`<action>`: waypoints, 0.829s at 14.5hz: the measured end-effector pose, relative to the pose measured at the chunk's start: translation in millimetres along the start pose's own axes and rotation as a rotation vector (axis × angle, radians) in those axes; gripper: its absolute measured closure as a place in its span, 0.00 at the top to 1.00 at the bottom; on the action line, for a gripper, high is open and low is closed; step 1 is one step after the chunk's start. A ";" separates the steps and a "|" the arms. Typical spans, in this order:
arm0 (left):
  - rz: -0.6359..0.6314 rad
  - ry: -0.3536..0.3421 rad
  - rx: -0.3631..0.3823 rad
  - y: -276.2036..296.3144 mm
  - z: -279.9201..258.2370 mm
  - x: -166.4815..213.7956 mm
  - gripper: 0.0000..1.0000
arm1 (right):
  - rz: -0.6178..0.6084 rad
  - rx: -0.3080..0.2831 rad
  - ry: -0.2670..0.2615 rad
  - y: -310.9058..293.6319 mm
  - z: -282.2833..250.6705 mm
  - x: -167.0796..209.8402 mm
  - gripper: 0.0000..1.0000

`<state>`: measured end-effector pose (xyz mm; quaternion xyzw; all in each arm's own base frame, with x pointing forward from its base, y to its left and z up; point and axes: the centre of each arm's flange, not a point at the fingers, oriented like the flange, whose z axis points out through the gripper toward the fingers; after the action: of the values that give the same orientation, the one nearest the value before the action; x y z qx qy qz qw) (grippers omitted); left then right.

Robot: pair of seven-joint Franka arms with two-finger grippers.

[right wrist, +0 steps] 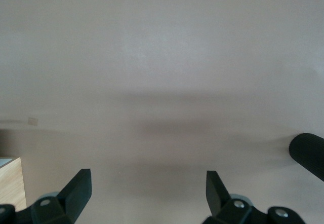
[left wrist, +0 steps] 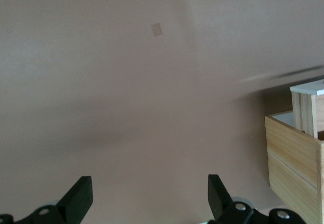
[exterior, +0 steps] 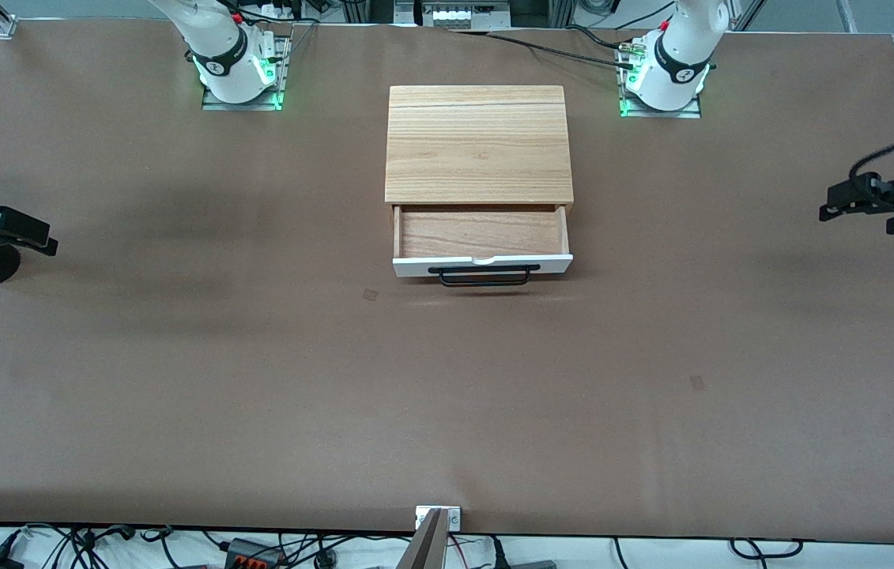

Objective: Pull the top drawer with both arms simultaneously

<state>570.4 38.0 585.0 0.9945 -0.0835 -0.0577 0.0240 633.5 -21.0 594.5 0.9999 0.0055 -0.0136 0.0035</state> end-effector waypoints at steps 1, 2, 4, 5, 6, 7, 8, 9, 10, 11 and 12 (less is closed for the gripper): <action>0.002 -0.004 0.004 6.2 -1.4 -7.1 1.00 | 0.000 0.000 -0.002 -0.9 0.9 -0.5 1.00; 0.002 -0.010 0.008 11.5 -1.6 -13.9 1.00 | 0.001 0.000 -0.004 -1.4 2.2 -2.7 1.00; 0.002 -0.010 0.018 18.5 1.4 -26.6 1.00 | 0.003 0.000 0.007 -0.8 6.7 -11.8 1.00; 0.004 -0.002 0.026 22.6 4.0 -32.9 1.00 | 0.004 0.000 0.014 -0.2 10.3 -19.8 1.00; 0.012 0.009 0.033 29.5 5.4 -36.9 1.00 | 0.004 0.000 0.014 0.2 14.6 -29.4 1.00; 0.029 0.020 0.040 39.7 4.9 -38.2 1.00 | 0.005 0.001 0.008 0.5 17.9 -39.5 1.00; 0.043 0.029 0.043 48.9 3.1 -38.0 1.00 | 0.004 0.001 0.003 0.5 19.8 -48.0 1.00; 0.044 0.031 0.044 54.3 2.7 -37.9 1.00 | 0.003 0.000 0.000 -0.1 19.9 -54.2 1.00; 0.039 0.029 0.043 55.1 3.8 -37.9 1.00 | 0.000 -0.001 0.000 -1.4 18.7 -58.4 1.00; 0.033 0.027 0.041 53.1 4.8 -38.2 1.00 | -0.001 -0.001 0.001 -2.3 17.4 -61.0 1.00; 0.027 0.027 0.041 49.7 4.9 -38.8 1.00 | -0.001 -0.001 0.001 -2.5 17.2 -62.5 1.00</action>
<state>523.7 -4.6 587.3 0.9943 -0.0978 -0.0422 0.0055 570.5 -19.3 579.1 0.9999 0.0062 -0.0133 0.0039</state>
